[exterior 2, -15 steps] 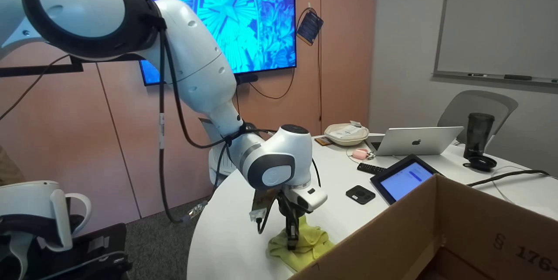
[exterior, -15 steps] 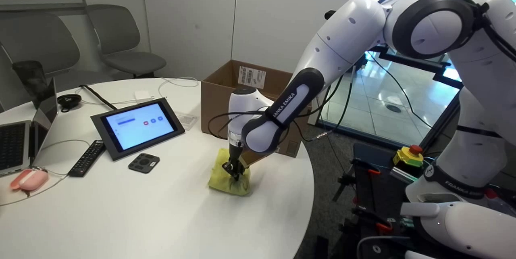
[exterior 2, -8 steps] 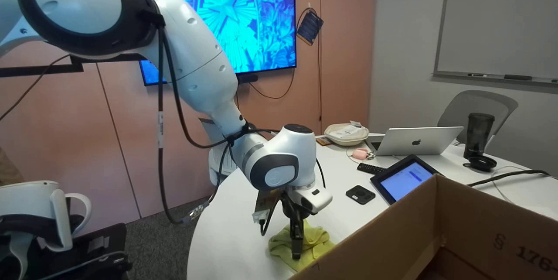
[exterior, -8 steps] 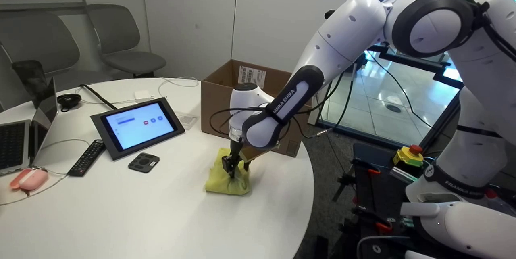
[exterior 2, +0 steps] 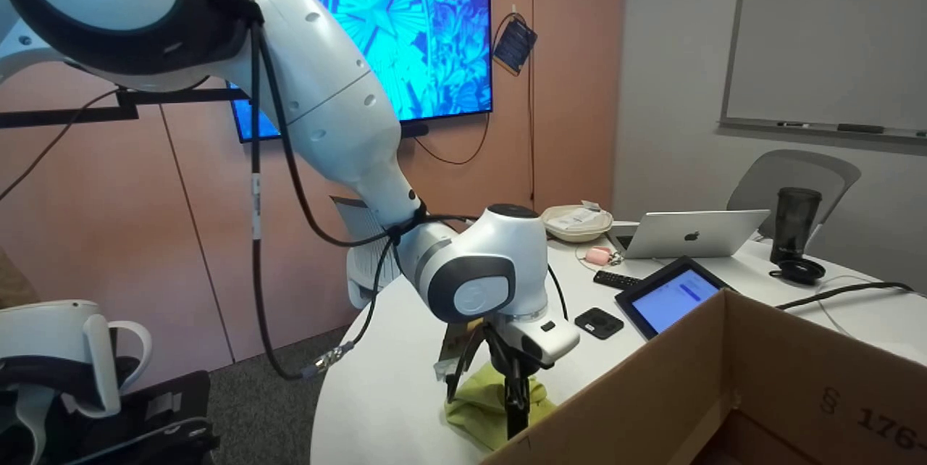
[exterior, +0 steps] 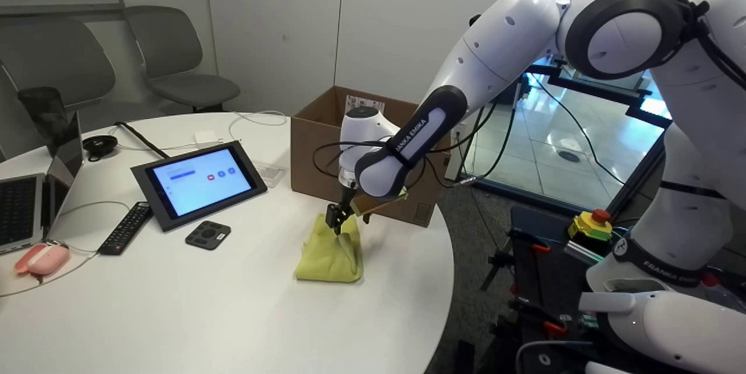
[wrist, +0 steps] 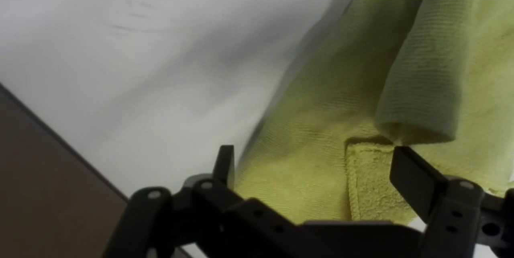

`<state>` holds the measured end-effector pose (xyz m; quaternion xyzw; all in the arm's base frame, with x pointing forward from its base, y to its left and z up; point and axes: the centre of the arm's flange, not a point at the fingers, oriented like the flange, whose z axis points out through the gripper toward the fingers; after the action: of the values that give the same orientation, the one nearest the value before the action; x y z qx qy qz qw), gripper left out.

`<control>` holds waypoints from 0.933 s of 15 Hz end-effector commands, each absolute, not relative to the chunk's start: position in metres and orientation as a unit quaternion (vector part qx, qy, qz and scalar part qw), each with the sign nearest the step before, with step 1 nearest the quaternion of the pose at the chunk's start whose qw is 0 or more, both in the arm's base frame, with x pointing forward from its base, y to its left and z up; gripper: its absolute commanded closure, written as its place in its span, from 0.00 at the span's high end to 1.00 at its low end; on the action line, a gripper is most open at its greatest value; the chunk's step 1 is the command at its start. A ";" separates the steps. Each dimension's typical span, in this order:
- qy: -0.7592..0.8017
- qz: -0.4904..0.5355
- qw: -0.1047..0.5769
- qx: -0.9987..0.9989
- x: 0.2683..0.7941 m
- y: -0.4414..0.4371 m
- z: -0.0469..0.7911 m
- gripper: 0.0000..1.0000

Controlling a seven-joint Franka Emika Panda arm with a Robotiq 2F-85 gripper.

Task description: Put the marker on the towel, fold the towel, and then put the folded towel in the box

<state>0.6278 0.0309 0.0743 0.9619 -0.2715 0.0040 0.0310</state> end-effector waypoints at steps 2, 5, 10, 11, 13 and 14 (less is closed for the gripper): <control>-0.292 0.010 0.039 0.956 0.621 0.021 0.081 1.00; -0.298 0.006 0.039 0.954 0.622 0.016 0.073 1.00; -0.315 0.000 0.033 0.949 0.624 0.001 0.056 1.00; -0.321 -0.001 0.033 0.947 0.625 -0.004 0.053 1.00; -0.332 -0.003 0.029 0.943 0.628 -0.013 0.047 1.00; -0.337 -0.003 0.027 0.941 0.629 -0.017 0.044 1.00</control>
<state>0.6193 -0.0078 0.0518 0.9483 -0.3146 -0.0106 0.0419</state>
